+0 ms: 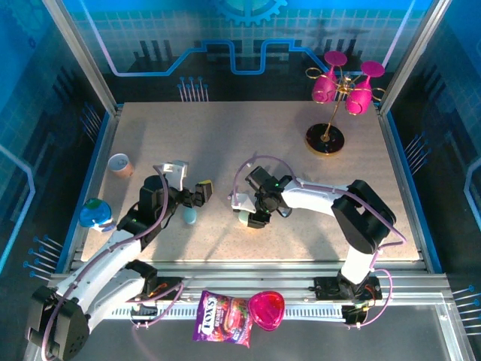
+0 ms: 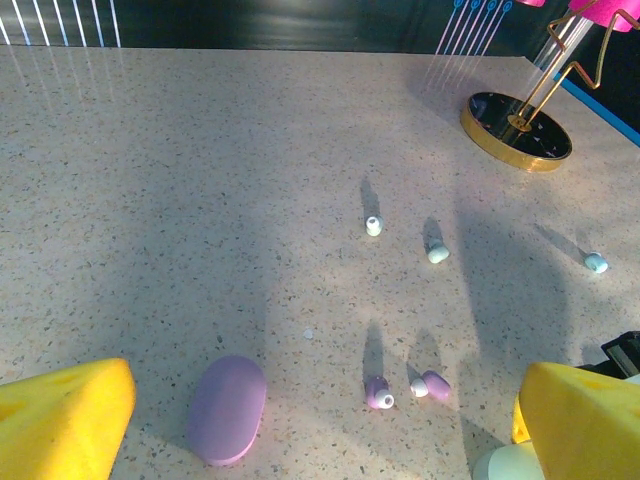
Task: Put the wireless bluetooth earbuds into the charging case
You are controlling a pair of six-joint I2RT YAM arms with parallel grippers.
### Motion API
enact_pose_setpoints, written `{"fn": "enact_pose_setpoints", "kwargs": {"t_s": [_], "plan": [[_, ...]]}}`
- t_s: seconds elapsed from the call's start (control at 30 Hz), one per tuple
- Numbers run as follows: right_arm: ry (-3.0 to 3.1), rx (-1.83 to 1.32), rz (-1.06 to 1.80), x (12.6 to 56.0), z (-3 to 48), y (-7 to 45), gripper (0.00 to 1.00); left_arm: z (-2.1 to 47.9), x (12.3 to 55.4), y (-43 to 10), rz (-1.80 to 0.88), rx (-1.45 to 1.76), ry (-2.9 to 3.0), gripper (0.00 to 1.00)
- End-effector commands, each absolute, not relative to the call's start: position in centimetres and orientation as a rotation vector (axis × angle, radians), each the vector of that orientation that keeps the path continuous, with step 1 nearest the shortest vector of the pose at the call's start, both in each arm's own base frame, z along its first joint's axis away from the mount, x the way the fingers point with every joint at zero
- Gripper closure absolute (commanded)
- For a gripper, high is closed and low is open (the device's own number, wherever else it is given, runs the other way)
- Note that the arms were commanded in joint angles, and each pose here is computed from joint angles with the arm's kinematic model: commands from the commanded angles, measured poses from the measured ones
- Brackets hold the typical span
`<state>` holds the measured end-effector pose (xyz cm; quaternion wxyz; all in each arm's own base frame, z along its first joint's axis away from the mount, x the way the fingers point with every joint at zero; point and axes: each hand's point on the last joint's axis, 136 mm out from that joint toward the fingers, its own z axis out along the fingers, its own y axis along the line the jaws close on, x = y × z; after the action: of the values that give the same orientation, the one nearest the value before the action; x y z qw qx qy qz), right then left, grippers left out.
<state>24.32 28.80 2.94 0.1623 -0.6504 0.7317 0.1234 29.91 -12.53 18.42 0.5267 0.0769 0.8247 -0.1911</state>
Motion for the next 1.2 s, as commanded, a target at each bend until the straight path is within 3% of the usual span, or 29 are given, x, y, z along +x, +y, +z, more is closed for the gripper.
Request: {"fn": "enact_pose_setpoints", "kwargs": {"t_s": [0.0, 0.23, 0.63, 1.17], "plan": [[2.1, -1.895, 0.355, 23.9, 3.1, 28.4, 0.55, 18.0, 29.4, -12.6, -0.468, 0.183, 1.981, 0.01], [2.067, -1.822, 0.402, 24.2, 5.6, 28.1, 0.57, 18.2, 29.6, -12.9, -0.473, 0.21, 1.955, 0.01], [2.002, -1.65, 0.495, 24.5, 14.2, 26.1, 0.58, 20.1, 28.7, -18.8, -0.682, 0.608, 1.589, 0.01], [1.883, -1.717, 0.639, 20.2, 23.4, 25.2, 0.62, 20.3, 21.1, -27.4, -1.141, 1.152, 1.443, 0.01]]}}
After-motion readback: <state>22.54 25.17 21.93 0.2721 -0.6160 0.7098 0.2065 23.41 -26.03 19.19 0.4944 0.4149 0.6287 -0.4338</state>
